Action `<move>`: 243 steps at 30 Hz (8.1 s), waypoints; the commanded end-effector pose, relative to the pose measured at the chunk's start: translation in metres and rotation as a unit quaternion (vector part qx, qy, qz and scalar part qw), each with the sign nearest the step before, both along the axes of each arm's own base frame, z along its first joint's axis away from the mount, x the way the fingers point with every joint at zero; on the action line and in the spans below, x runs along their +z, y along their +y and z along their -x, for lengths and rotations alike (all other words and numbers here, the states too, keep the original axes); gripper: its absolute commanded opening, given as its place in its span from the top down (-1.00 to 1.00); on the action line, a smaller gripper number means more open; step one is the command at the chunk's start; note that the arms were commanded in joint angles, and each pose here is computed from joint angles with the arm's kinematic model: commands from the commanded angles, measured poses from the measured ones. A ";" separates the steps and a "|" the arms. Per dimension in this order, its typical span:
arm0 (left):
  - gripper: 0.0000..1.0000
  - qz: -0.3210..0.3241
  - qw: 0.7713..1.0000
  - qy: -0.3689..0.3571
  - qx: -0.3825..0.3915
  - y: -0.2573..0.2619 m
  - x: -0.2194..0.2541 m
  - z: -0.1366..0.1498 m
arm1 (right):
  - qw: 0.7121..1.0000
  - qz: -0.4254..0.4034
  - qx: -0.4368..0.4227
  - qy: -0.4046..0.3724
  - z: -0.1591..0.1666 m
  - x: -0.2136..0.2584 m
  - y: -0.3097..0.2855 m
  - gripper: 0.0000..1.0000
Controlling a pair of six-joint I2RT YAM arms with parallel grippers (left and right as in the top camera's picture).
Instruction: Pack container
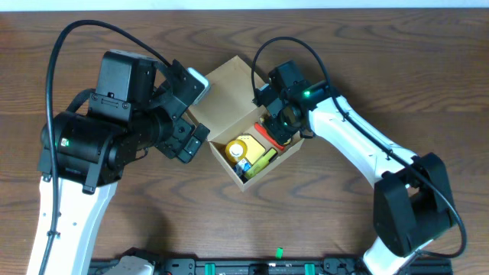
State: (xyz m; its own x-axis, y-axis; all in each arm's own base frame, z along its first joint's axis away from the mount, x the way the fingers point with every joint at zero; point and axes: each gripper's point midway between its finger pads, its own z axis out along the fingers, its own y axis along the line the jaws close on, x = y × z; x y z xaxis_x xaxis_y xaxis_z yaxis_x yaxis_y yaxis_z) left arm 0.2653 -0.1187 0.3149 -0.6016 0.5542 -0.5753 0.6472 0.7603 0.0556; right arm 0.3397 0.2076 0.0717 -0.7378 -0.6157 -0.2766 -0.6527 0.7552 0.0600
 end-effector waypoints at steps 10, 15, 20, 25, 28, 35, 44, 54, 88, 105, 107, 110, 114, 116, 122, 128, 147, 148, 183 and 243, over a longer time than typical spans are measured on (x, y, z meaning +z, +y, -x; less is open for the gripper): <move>-0.91 -0.002 1.000 -0.008 0.000 0.001 0.005 -0.001 | 0.999 -0.046 0.007 0.019 0.007 0.006 0.017 -0.06; -0.90 -0.002 1.000 -0.008 0.000 0.001 0.005 -0.001 | 0.995 -0.094 0.021 0.013 0.006 0.042 0.033 0.00; -0.91 -0.002 1.000 -0.008 0.000 0.001 0.005 -0.001 | 0.993 -0.095 0.013 -0.064 -0.010 0.095 0.028 0.02; -0.90 -0.002 1.000 -0.008 0.000 0.001 0.005 -0.001 | 0.991 -0.017 -0.027 -0.132 -0.031 0.103 -0.003 -0.17; -0.90 -0.002 1.000 -0.008 0.000 0.001 0.005 -0.001 | 0.992 0.003 -0.030 -0.120 -0.030 0.088 -0.008 -0.15; -0.90 -0.002 1.000 -0.008 0.000 0.001 0.005 -0.001 | 0.996 0.049 -0.032 -0.070 -0.033 0.037 -0.013 -0.10; -0.90 -0.002 1.000 -0.008 0.000 0.001 0.005 -0.001 | 0.996 0.066 -0.049 -0.038 -0.039 0.002 -0.019 0.47; -0.90 -0.002 1.000 -0.008 0.000 0.001 0.005 -0.001 | 0.989 0.044 -0.139 -0.024 -0.040 0.000 -0.019 0.97; -0.90 -0.002 1.000 -0.008 0.000 0.001 0.005 -0.001 | 0.928 0.001 -0.372 -0.012 -0.049 0.002 -0.027 0.97; -0.90 -0.002 1.000 -0.008 0.000 0.001 0.005 -0.001 | 0.943 -0.037 -0.331 -0.017 -0.054 0.036 -0.012 0.03; -0.91 -0.002 1.000 -0.008 0.000 0.001 0.005 -0.001 | 0.944 -0.050 -0.324 -0.032 -0.057 0.060 -0.010 -0.01; -0.90 -0.002 1.000 -0.008 0.000 0.001 0.005 -0.001 | 0.949 -0.078 -0.295 -0.076 -0.061 0.112 -0.008 -0.03; -0.90 -0.002 1.000 -0.008 0.000 0.001 0.005 -0.001 | 0.949 -0.113 -0.262 -0.134 -0.058 0.167 -0.010 -0.19; -0.90 -0.002 1.000 -0.008 0.000 0.001 0.005 -0.001 | 0.948 -0.116 -0.254 -0.154 -0.054 0.182 -0.015 -0.23; -0.90 -0.002 1.000 -0.008 0.000 0.001 0.005 -0.001 | 0.951 -0.111 -0.238 -0.165 -0.037 0.201 -0.024 -0.35; -0.90 -0.001 1.000 -0.008 -0.001 0.001 0.005 -0.001 | 0.961 -0.078 -0.225 -0.141 -0.023 0.190 -0.035 -0.43; -0.91 0.048 0.994 -0.092 0.039 -0.013 0.025 -0.070 | 0.950 -0.113 -0.138 -0.258 -0.104 0.215 -0.081 -0.68; -0.91 0.057 0.993 -0.086 0.057 -0.011 0.022 -0.078 | 0.952 -0.113 -0.130 -0.255 -0.106 0.212 -0.082 -0.68; 0.55 0.231 0.960 0.007 0.159 0.069 -0.148 -0.274 | 0.931 -0.178 -0.299 -0.109 -0.184 0.063 -0.093 0.85; 0.88 0.468 0.863 0.186 0.042 -0.031 -0.159 -0.256 | 0.818 -0.565 -0.098 0.045 -0.199 0.085 -0.004 0.97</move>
State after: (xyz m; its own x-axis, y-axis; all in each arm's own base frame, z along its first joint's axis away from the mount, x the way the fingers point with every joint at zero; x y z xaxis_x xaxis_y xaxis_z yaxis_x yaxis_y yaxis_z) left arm 0.5182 -0.1488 0.1072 -0.9065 -0.1085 -0.4079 0.3287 0.4249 -0.8434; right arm 0.5456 0.2037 0.1243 -0.8496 0.1370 -0.5094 -0.4489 0.3193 0.8346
